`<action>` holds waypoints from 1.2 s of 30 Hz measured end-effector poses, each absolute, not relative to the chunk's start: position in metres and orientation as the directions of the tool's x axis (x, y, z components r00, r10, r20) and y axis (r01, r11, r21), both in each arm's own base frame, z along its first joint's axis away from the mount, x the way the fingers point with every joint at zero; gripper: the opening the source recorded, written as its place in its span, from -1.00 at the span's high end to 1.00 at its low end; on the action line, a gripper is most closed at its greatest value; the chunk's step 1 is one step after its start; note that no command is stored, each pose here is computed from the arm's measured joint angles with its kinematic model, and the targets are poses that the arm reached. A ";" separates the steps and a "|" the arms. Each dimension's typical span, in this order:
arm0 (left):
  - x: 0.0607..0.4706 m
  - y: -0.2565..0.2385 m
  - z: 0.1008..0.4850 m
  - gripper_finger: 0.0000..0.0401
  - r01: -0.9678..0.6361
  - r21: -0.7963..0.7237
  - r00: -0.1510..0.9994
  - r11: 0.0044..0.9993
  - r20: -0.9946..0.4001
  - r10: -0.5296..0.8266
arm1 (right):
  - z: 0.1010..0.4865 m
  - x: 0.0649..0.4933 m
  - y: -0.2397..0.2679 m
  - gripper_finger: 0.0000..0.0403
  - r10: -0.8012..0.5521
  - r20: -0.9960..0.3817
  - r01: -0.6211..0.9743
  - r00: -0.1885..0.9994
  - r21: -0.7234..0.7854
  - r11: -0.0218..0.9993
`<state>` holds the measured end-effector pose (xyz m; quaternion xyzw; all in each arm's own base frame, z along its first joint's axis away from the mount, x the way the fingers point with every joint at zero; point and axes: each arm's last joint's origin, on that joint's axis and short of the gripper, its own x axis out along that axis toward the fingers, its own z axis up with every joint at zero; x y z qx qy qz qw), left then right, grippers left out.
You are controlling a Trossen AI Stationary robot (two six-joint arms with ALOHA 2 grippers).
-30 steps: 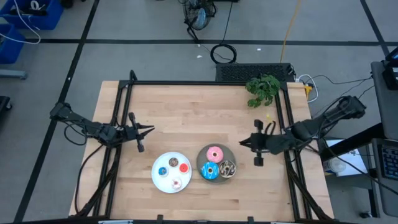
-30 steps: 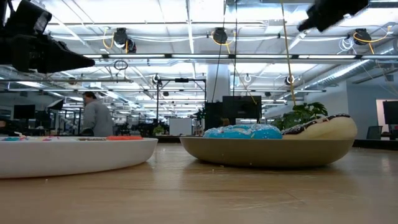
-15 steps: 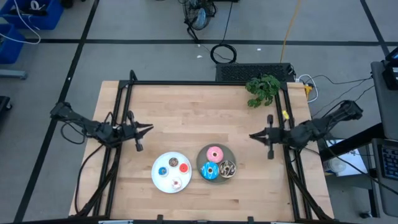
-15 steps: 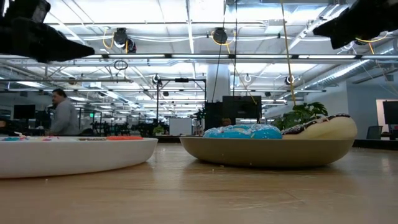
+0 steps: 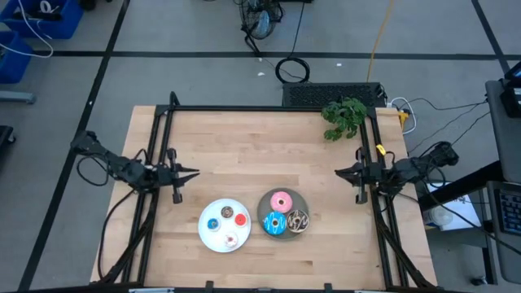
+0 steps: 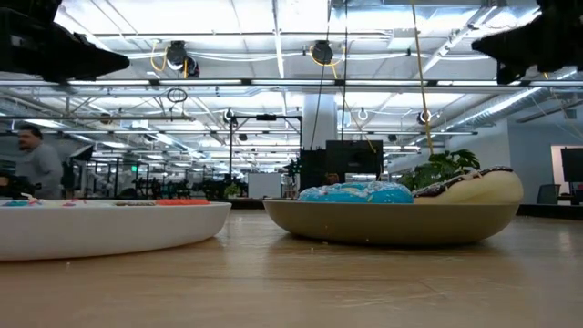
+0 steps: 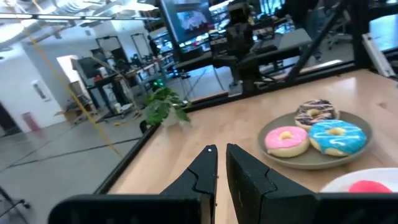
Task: Pick & Place donuts
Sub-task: Return to Home Position
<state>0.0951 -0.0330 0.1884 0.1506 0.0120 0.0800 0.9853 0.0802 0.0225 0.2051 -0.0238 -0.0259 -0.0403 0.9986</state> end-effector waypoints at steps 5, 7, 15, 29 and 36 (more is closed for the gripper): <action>0.095 -0.030 0.187 0.79 -0.120 0.341 0.992 0.932 0.015 0.122 | 0.199 0.084 0.020 1.00 -0.120 0.029 0.121 0.992 -0.074 0.990; 0.097 -0.029 0.183 0.79 -0.088 0.363 0.996 0.928 0.026 0.084 | 0.196 0.085 0.017 1.00 -0.151 0.029 0.152 0.988 -0.072 0.986; 0.102 -0.010 0.172 0.79 -0.169 0.276 0.984 0.946 -0.013 0.180 | 0.185 0.090 0.006 1.00 -0.185 -0.001 0.185 0.983 -0.017 0.983; 0.104 -0.006 0.162 0.79 -0.089 0.193 0.992 0.977 -0.065 0.104 | 0.172 0.097 -0.002 1.00 -0.189 0.044 0.188 0.981 0.024 0.982; 0.105 -0.007 0.161 0.79 -0.082 0.201 0.992 0.976 -0.080 0.100 | 0.172 0.097 -0.006 1.00 -0.223 0.040 0.222 0.974 0.021 0.975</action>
